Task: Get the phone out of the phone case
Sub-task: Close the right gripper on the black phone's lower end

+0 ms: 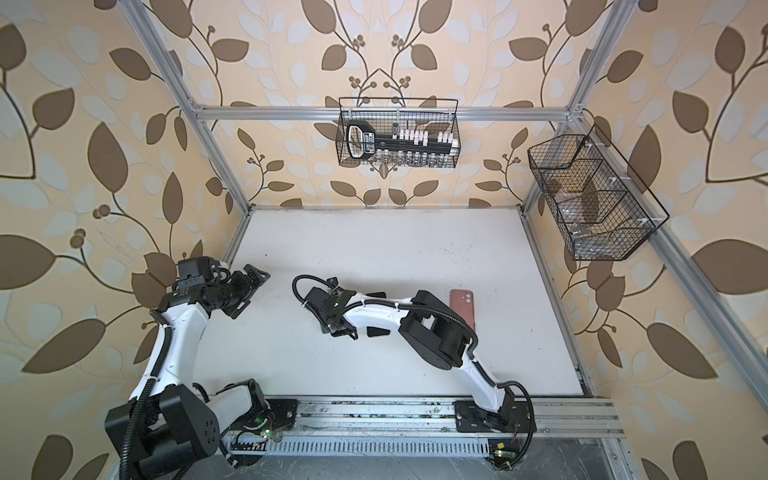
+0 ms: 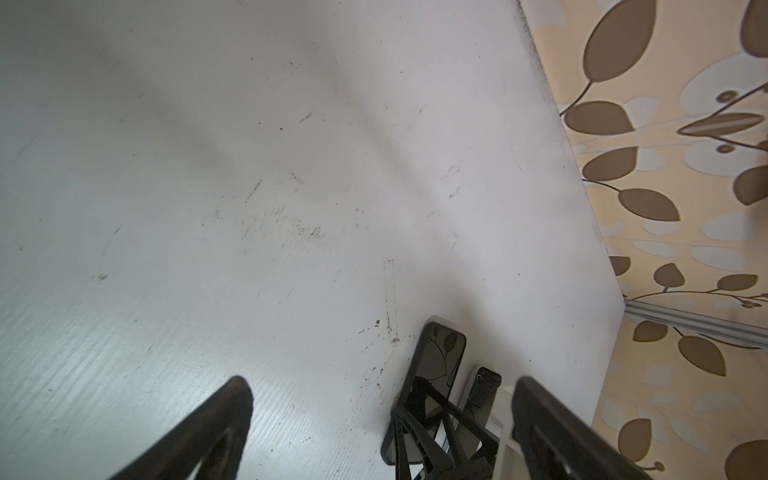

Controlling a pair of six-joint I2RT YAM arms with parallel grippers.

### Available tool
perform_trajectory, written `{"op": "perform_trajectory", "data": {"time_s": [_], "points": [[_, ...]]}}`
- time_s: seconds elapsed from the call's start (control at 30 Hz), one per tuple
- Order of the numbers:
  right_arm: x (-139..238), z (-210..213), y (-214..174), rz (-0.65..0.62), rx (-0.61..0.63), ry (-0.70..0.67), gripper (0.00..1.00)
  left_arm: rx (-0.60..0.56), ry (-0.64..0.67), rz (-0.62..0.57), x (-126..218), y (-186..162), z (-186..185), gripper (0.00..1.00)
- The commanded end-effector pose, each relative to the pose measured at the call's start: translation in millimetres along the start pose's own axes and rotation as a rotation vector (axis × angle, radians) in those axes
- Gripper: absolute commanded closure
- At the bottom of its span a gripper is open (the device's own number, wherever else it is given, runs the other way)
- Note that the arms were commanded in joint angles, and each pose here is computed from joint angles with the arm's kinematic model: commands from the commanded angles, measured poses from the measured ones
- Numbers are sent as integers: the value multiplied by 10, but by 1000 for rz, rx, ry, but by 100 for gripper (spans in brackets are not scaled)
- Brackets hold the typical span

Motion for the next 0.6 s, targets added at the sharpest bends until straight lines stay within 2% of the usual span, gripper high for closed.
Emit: {"op": "perform_trajectory", "data": {"time_s": [0.0, 0.13, 0.57], "points": [[-106, -13, -144, 63, 15, -51, 24, -3, -43, 1, 45, 17, -53, 1], [-96, -59, -150, 60, 18, -71, 35, 1, -49, 7, 36, 18, -53, 1], [43, -130, -58, 13, 19, -51, 34, 6, -60, 15, 28, 16, -54, 1]]}}
Point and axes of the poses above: each gripper's point midway between its finger pads, its own x axis back along the fingers, its own z axis along the line the jaws close on, y = z × x, the point moved 8 cm from there along x, back along the fingers, and after that the axes turned 14 degrees about x, right-handed, at the moved point
